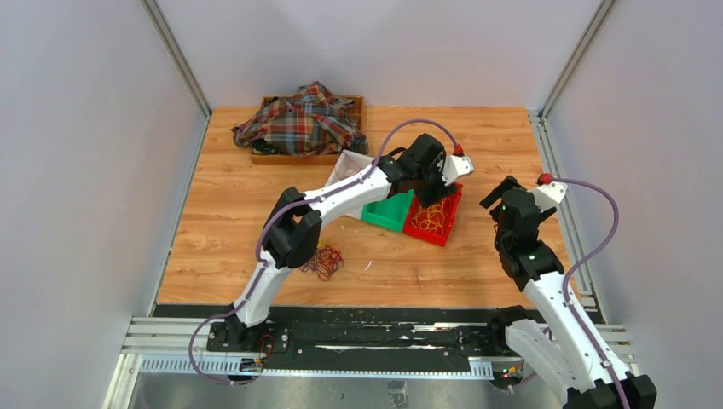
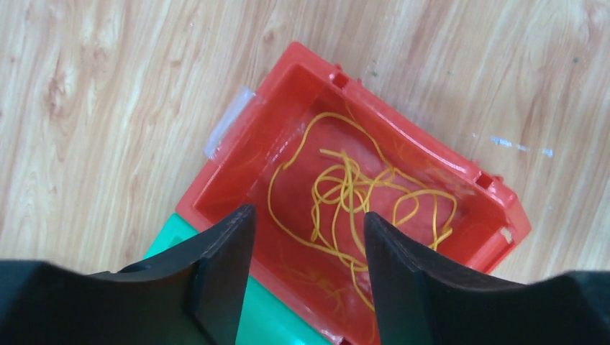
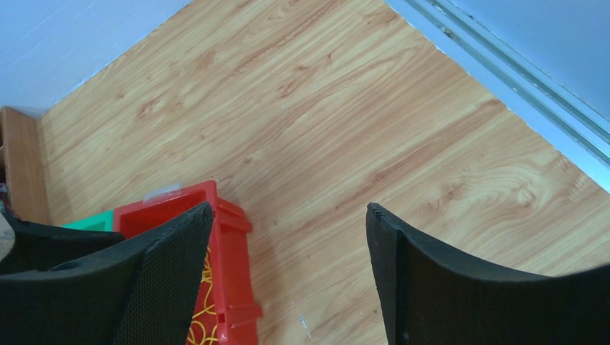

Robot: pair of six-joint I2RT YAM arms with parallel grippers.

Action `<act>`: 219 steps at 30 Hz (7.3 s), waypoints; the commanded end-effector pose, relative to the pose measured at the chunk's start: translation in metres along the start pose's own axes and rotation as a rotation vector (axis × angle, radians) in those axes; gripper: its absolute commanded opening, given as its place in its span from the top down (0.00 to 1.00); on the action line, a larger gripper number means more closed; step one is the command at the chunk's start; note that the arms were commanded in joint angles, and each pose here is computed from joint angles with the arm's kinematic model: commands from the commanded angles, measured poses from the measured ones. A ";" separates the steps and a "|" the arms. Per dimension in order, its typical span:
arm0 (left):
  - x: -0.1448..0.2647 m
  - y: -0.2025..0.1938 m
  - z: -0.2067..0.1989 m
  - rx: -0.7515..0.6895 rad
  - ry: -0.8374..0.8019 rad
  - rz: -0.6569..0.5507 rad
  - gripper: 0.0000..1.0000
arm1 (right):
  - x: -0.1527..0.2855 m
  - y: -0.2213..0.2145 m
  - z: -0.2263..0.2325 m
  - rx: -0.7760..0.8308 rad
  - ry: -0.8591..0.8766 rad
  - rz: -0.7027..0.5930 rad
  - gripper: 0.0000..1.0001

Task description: Untangle the cables

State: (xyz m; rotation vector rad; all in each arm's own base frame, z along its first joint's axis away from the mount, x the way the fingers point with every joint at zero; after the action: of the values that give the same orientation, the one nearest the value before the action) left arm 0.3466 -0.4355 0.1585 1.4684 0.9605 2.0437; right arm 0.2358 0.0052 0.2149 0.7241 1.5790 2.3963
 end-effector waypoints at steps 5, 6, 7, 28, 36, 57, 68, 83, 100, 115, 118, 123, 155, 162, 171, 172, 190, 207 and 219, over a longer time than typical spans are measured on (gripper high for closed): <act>0.056 0.008 0.003 -0.092 -0.047 0.091 0.10 | -0.002 0.012 0.014 0.023 0.086 -0.005 0.18; 0.064 0.010 0.006 -0.102 -0.042 0.098 0.08 | -0.003 0.013 0.017 0.031 0.087 0.009 0.18; 0.073 0.014 0.010 -0.102 -0.032 0.097 0.07 | -0.004 0.013 0.020 0.037 0.092 0.023 0.17; 0.271 -0.171 -0.002 0.211 -0.092 0.224 0.12 | 0.034 -0.064 0.136 0.286 0.425 0.327 0.18; 0.242 -0.199 -0.015 0.470 0.022 0.181 0.25 | 0.056 -0.087 0.134 0.270 0.458 0.305 0.20; 0.236 -0.211 -0.021 0.564 0.092 0.167 0.94 | 0.060 -0.095 0.123 0.219 0.459 0.286 0.25; 0.281 -0.146 -0.027 0.509 -0.039 0.022 0.99 | 0.089 -0.091 0.161 0.163 0.866 0.185 0.24; 0.347 -0.088 -0.044 0.347 -0.080 -0.169 0.99 | 0.182 -0.080 0.243 0.197 1.551 0.198 0.17; 0.368 -0.067 -0.049 0.325 -0.079 -0.251 0.99 | 0.212 -0.094 0.283 0.207 1.659 0.200 0.18; 0.409 -0.006 -0.045 0.375 -0.113 -0.403 0.99 | 0.180 -0.157 0.278 0.252 1.477 0.302 0.43; 0.419 0.006 -0.044 0.375 -0.110 -0.433 0.99 | 0.174 -0.173 0.273 0.261 1.444 0.335 0.43; 0.432 0.017 -0.043 0.359 -0.080 -0.467 0.99 | 0.167 -0.197 0.265 0.280 1.415 0.382 0.43; 0.501 0.018 -0.002 0.027 0.548 -0.463 1.00 | 0.190 -0.164 0.262 0.417 1.431 0.313 0.26; 0.496 0.015 -0.006 0.015 0.519 -0.462 1.00 | 0.207 -0.113 0.275 0.372 1.540 0.168 0.19; 0.496 0.024 -0.013 0.028 0.449 -0.508 1.00 | 0.195 -0.100 0.311 0.361 1.515 0.070 0.23; 0.497 0.025 -0.014 0.031 0.446 -0.513 1.00 | 0.196 -0.099 0.315 0.348 1.527 0.062 0.23; 0.512 0.045 -0.008 -0.010 0.464 -0.559 1.00 | 0.178 -0.170 0.306 0.326 1.443 0.271 0.77; 0.423 0.020 -0.007 0.160 0.208 -0.481 1.00 | 0.087 -0.065 0.191 0.240 0.801 0.090 0.32; 0.302 0.041 -0.013 0.146 0.002 -0.343 1.00 | 0.037 0.011 0.076 0.171 0.284 -0.074 0.27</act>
State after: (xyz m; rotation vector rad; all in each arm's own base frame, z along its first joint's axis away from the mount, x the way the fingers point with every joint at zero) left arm 0.2204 -0.2322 0.3729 1.3233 1.2783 1.7866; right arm 0.2525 0.1184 0.2700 0.1751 1.9678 2.5347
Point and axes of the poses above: each gripper's point midway between its finger pads, its own x axis back along the fingers, its own z axis along the line the jaws close on, y = z × x, the point moved 6 cm from there along x, back along the fingers, and after that the axes turned 1 degree about -x, right-handed, at the moved point
